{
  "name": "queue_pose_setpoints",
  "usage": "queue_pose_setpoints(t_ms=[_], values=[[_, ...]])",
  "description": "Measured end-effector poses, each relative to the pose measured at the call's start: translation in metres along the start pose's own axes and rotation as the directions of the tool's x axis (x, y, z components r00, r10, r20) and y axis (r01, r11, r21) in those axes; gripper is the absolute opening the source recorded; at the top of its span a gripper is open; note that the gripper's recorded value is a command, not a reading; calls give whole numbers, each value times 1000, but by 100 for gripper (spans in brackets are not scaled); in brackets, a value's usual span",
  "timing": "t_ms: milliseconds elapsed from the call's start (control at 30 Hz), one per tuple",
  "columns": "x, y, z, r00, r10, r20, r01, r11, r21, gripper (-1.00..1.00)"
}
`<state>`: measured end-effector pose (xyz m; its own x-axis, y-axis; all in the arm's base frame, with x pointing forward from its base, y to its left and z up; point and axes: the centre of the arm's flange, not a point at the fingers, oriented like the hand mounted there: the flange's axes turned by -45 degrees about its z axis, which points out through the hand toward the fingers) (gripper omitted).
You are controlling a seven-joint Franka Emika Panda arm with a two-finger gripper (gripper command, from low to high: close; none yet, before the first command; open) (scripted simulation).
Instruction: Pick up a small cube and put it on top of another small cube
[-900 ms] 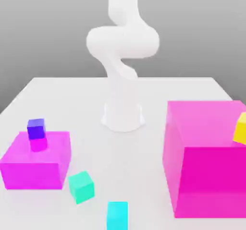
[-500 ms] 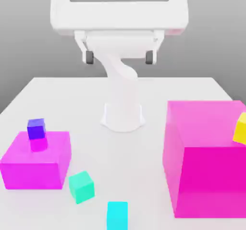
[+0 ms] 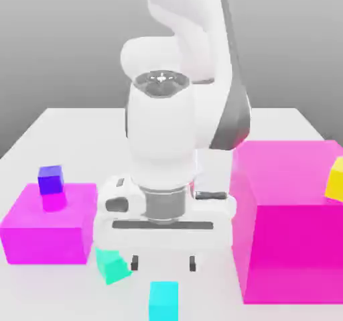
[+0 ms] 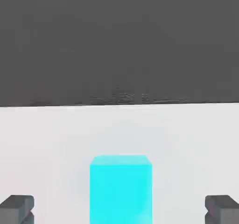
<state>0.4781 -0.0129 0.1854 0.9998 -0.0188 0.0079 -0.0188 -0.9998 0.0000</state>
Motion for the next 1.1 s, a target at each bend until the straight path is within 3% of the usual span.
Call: queue_pose_setpoints(t_ms=[100, 133, 367, 533, 767, 933, 1100], values=[[-2, 0, 39, 1000, 0, 7, 0, 1000, 0, 0], [-2, 0, 50, 1000, 0, 7, 0, 1000, 0, -100], [-3, 0, 52, 1000, 0, 8, 0, 1000, 0, -100], [-1, -2, -1, 1000, -5, 10, 5, 1000, -2, -100], [34, -78, -91, 962, -271, 28, 272, 961, -39, -100], [21, -177, -163, 790, -613, 29, 613, 790, -21, -100], [-19, -257, -237, 512, -859, 26, 859, 512, -5, -100]])
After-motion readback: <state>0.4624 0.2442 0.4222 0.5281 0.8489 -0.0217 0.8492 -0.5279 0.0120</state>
